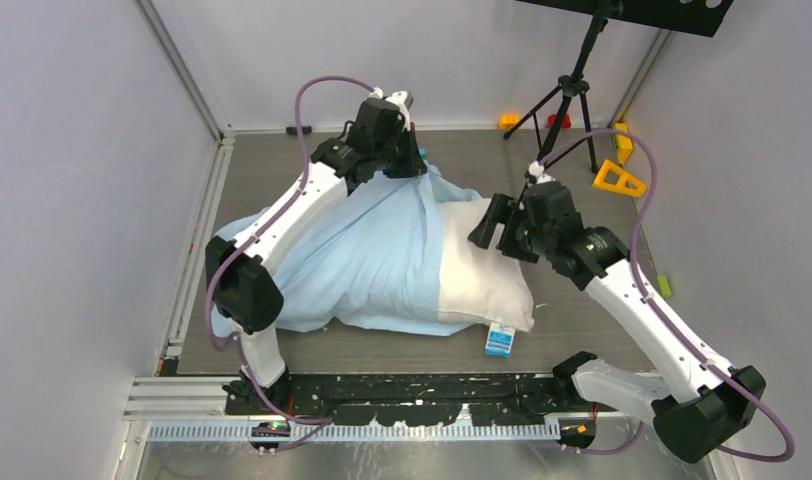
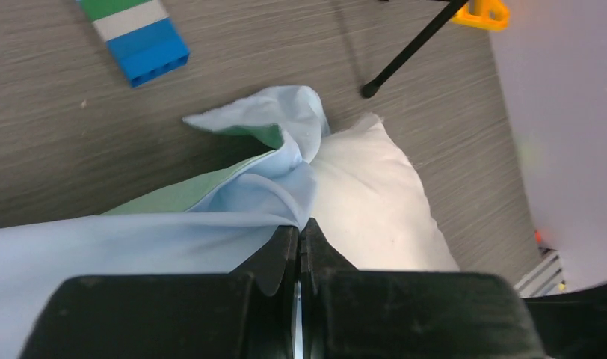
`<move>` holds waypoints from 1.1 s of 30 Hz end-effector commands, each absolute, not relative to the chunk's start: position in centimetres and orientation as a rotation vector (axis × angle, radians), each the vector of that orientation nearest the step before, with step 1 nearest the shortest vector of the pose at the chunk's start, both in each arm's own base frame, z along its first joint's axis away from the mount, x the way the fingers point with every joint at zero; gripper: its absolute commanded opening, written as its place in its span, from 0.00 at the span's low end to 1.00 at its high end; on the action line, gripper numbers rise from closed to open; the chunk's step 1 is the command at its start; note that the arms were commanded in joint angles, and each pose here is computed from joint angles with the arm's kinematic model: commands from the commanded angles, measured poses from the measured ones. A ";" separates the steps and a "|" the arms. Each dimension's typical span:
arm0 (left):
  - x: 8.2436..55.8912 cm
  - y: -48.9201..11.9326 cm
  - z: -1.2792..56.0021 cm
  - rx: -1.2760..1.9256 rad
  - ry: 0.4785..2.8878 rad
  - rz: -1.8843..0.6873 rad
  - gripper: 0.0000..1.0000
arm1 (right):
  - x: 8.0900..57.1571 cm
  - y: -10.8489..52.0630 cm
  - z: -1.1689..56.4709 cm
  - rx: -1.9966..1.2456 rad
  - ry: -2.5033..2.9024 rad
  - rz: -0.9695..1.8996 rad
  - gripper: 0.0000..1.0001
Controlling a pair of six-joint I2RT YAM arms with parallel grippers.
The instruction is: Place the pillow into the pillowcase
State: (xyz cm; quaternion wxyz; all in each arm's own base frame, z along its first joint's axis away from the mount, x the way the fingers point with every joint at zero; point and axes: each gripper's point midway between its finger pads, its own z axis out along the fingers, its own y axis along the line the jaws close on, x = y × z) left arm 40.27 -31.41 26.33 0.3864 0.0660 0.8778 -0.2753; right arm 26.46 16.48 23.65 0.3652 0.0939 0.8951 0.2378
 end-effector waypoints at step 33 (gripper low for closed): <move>20.5 -30.9 21.7 0.443 2.339 -0.254 0.84 | 24.1 13.4 16.5 0.368 2.346 0.414 0.81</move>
